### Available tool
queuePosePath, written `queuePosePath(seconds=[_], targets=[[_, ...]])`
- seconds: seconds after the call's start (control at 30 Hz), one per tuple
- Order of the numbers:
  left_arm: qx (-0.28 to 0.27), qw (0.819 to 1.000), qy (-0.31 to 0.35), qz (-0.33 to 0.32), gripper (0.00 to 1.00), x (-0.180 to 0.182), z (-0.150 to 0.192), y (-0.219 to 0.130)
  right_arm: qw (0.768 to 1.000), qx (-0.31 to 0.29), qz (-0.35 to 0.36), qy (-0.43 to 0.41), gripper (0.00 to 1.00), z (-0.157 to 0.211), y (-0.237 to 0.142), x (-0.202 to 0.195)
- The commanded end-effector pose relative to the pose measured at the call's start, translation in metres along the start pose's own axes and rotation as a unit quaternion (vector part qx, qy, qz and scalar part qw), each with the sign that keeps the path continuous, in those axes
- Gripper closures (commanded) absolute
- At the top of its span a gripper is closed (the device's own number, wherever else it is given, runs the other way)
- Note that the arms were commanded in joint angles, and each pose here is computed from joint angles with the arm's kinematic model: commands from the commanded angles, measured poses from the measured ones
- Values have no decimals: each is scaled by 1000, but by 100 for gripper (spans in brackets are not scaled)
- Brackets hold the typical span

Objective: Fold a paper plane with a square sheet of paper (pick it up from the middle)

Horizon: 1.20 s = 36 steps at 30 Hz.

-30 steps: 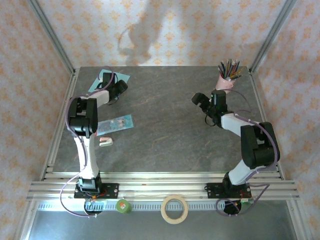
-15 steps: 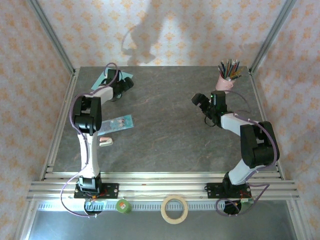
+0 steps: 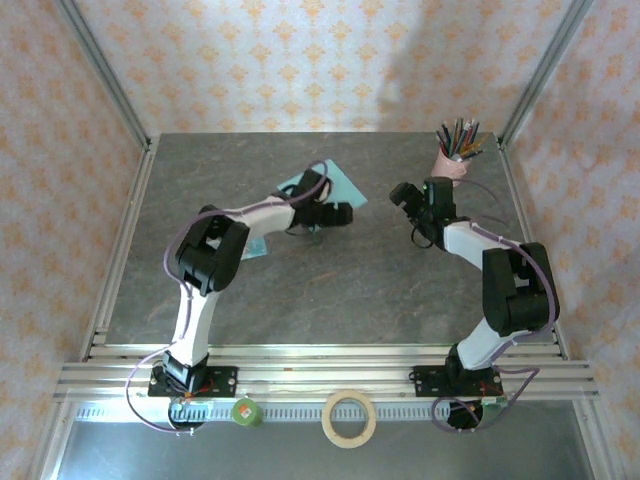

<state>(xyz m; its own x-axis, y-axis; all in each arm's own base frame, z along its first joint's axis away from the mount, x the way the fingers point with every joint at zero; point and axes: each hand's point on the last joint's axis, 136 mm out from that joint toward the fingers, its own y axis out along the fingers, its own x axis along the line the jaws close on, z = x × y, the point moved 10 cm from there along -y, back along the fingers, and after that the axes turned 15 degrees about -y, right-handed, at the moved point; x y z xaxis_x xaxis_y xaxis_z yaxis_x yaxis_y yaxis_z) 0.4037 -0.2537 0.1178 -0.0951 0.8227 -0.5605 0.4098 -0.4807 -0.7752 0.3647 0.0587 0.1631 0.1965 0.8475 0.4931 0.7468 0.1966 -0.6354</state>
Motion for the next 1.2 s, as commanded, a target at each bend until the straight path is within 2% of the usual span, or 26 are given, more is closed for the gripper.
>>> queuePosePath(seconds=[0.0,0.1,0.17,0.23,0.37,0.47,0.57,0.7,0.83,1.03,1.17], targets=[[108,993,-27,-28,7,26,59,1,999,-21,26,15,8,-15,-12,-6],[125,992,-25,-5,8,28,84,-17,1000,-16,22,-1,15,-16,-16,-6],[121,992,-17,12,7,23,85,-33,1000,-1,0,-22,21,-14,-17,-1],[101,994,5,33,6,8,76,-56,998,30,-36,-50,33,-9,-13,9],[47,996,-7,75,6,-4,42,-94,988,92,-55,-114,46,6,3,40],[0,994,-39,102,6,8,17,-118,978,128,-63,-154,56,21,23,66],[-44,992,-69,97,6,28,0,-135,967,160,-80,-184,64,33,47,89],[-93,987,-117,58,2,54,-14,-146,958,184,-76,-206,67,43,82,110],[-104,985,-128,52,1,63,-22,-148,960,187,-73,-194,68,45,105,117],[-92,986,-128,60,1,64,-23,-140,965,190,-22,-180,65,55,122,103],[-78,987,-125,60,1,65,-20,-137,968,197,18,-157,65,69,118,84]])
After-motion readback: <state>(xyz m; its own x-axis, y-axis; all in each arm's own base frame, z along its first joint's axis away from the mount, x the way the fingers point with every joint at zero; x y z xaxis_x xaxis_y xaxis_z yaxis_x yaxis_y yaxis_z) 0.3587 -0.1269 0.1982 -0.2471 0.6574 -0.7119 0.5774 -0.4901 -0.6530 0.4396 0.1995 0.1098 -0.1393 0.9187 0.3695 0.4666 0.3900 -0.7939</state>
